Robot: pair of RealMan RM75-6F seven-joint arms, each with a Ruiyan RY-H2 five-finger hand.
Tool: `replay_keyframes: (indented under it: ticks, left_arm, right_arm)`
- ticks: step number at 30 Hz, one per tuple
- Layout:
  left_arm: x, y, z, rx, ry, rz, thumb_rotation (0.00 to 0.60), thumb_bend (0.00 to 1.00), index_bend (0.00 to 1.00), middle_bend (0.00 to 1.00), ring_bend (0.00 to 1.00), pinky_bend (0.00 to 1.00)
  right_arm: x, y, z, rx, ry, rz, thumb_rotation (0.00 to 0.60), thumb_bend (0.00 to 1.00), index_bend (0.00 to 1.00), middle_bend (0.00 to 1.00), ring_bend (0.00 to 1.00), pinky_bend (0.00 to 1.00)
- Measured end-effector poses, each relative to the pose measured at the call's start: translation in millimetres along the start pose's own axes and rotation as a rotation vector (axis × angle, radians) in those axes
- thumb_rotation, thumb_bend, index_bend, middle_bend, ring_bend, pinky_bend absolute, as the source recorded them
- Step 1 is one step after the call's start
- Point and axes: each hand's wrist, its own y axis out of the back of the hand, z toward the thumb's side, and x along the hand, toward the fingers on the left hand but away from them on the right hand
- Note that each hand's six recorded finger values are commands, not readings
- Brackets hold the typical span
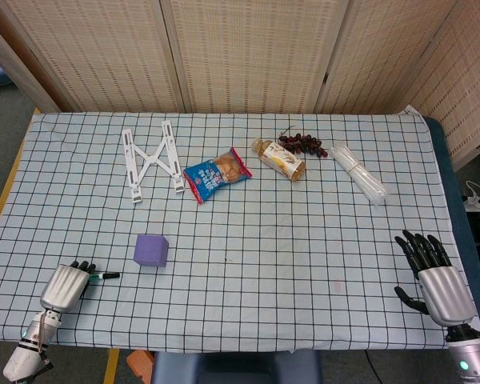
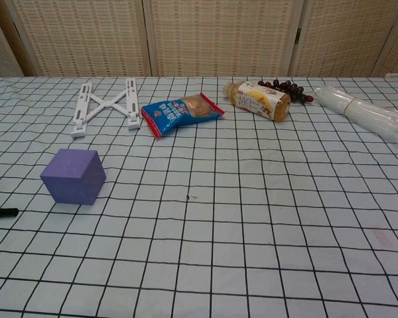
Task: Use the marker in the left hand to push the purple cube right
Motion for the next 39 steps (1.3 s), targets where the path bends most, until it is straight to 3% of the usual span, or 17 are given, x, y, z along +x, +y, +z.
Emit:
replay_keyframes:
  ticks: [13,26,31,39]
  left_arm:
    - [0.8,6.9,-7.9,0.019,-0.030,0.052,0.600,0.73,0.74,0.74,0.68,0.86]
    - [34.9,38.9,-65.9,-0.022,-0.029,0.174,0.600,0.75,0.75,0.75,0.69,0.86]
    - [55.8,43.9,-56.9,-0.040,-0.061,0.183,0.600,0.75,0.75,0.75,0.68,0.86]
    - [63.7,40.2,-36.7,-0.020,-0.113,0.172,0.600,0.75,0.75,0.75,0.69,0.86]
  right_arm:
    - [0.7,-3.8,1.3,0.008,-0.004,0.026,0.600,0.13,0.00,0.00,0.00,0.00]
    - [0.8,-7.1,2.7,0.031,-0.029,0.018,0.600,0.13,0.00,0.00,0.00,0.00]
    - [-0.5,-9.5,3.3,0.036,-0.035,0.023,0.600,0.13,0.00,0.00,0.00,0.00]
    - [-0.9,-8.1,1.6,0.030,-0.035,0.024,0.600,0.13,0.00,0.00,0.00,0.00]
